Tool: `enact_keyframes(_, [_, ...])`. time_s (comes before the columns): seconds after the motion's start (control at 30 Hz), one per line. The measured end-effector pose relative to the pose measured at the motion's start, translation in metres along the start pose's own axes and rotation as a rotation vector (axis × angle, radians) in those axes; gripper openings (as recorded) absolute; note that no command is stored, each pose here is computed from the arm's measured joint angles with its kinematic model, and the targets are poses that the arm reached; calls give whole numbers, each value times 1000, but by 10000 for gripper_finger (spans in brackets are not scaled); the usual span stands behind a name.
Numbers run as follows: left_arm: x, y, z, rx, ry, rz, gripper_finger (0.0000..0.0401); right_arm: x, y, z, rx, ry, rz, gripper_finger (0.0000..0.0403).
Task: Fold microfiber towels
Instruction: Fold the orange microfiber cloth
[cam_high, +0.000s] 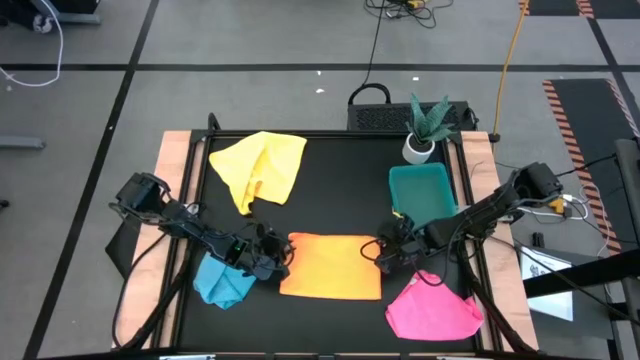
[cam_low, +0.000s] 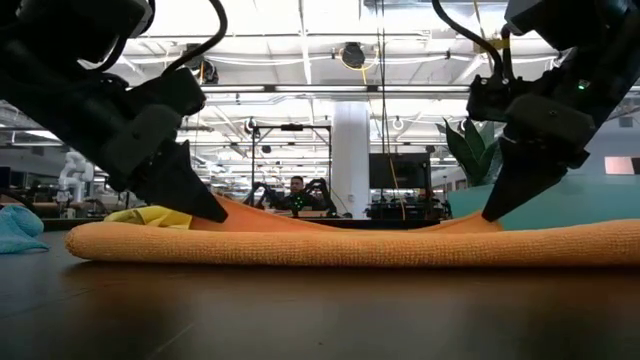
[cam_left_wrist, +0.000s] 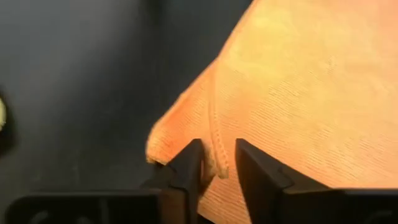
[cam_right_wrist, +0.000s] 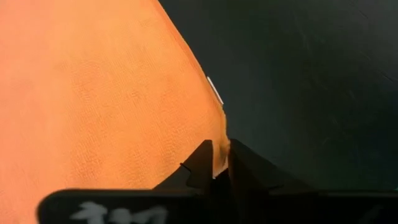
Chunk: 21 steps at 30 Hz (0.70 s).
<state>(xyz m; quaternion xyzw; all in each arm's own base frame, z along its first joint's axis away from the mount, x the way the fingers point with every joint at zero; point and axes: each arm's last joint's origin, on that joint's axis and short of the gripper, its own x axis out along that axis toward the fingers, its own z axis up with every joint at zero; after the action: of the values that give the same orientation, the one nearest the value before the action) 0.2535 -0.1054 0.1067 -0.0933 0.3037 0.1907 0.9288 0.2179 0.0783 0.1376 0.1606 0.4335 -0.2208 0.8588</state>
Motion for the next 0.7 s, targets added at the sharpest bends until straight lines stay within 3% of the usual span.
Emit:
enact_keyframes(0.13, [-4,0,4,-1,13,-28,144,-9,-2,4,5,-22,25,86])
enact_keyframes(0.33, [-20,5,19,-48,-48,9,142,-26,-1,13,50,-105,86,99])
enact_keyframes(0.53, [-28,4,27,-55,-117,20,121,-22,17,10,-1,-155,175,65])
enact_keyframes(0.7, [-15,6,19,-37,-77,39,103,2,16,4,-3,-108,98,15])
